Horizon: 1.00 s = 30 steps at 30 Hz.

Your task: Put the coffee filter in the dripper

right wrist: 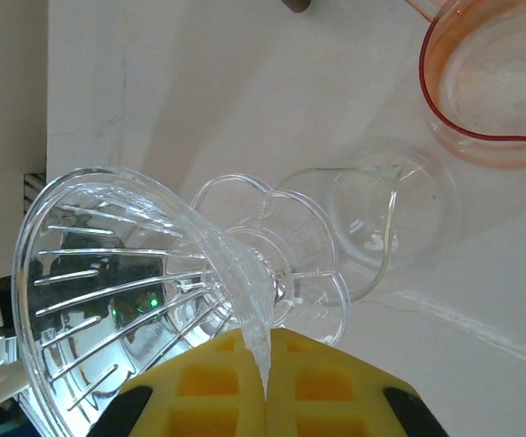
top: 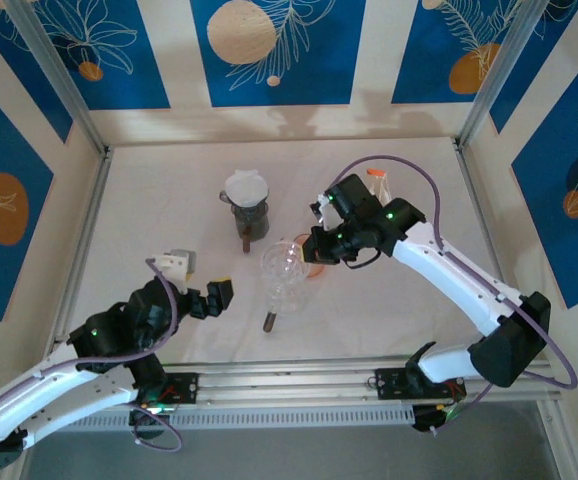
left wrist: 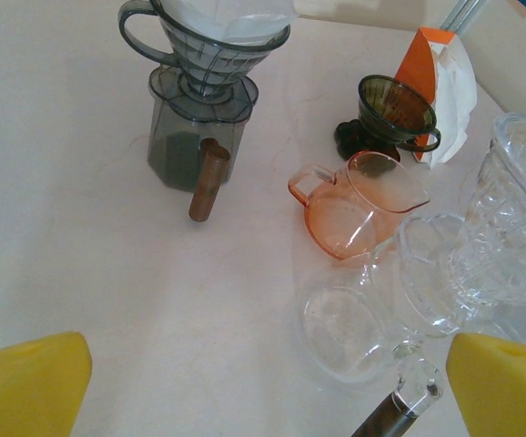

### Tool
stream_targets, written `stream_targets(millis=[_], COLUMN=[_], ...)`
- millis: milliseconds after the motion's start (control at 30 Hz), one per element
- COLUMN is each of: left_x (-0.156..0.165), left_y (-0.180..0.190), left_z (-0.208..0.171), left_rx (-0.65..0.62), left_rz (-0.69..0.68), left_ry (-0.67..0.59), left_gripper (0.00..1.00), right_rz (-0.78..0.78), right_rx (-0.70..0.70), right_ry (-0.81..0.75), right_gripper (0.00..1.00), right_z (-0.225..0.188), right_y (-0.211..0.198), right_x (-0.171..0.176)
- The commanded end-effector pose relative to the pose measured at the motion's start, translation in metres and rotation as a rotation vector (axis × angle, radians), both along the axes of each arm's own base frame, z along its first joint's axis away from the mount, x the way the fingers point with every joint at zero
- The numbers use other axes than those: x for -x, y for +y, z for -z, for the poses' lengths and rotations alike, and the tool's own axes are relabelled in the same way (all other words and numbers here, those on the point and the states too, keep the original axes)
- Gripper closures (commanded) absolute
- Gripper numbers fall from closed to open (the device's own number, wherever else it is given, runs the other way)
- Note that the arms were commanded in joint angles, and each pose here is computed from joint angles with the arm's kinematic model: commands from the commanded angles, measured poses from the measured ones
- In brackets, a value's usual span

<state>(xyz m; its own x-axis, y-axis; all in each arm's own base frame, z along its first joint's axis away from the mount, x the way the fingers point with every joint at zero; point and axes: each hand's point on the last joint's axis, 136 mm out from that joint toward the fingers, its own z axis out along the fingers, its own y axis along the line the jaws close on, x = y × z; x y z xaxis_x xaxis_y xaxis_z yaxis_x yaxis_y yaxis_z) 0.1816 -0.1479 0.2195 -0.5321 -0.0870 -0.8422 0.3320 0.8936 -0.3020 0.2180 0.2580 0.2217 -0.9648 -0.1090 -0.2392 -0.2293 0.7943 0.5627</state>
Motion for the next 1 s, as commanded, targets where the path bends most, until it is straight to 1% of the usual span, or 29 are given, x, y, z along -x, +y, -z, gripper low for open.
stream_targets(millis=[0, 200, 333, 467, 700, 867, 933, 967], left_x=[0.001, 0.001, 0.001, 0.001, 0.001, 0.001, 0.0, 0.001], left_y=[0.004, 0.005, 0.006, 0.006, 0.007, 0.006, 0.006, 0.006], left_z=[0.004, 0.003, 0.004, 0.004, 0.005, 0.005, 0.005, 0.006], left_rx=[-0.013, -0.014, -0.013, -0.014, -0.019, -0.017, -0.017, -0.017], left_rz=[-0.006, -0.012, -0.012, -0.014, -0.015, -0.016, -0.016, -0.016], left_ry=[-0.006, -0.012, -0.011, -0.012, -0.01, -0.012, -0.012, -0.011], left_gripper=[0.0, 0.0, 0.0, 0.0, 0.0, 0.0, 0.0, 0.0], right_rz=[-0.014, -0.013, -0.009, -0.004, -0.008, -0.007, -0.004, 0.0], right_rx=[0.016, 0.07, 0.061, 0.08, 0.086, 0.083, 0.084, 0.086], right_ry=[-0.016, -0.04, -0.048, -0.055, -0.042, -0.026, -0.027, -0.026], right_gripper=[1.0, 1.0, 1.0, 1.0, 1.0, 0.9, 0.8, 0.73], right_z=[0.009, 0.022, 0.024, 0.028, 0.036, 0.038, 0.038, 0.039], right_y=[0.001, -0.002, 0.0, -0.003, -0.004, -0.003, -0.004, -0.005], right_x=[-0.002, -0.008, -0.011, -0.013, -0.011, -0.009, -0.008, -0.008])
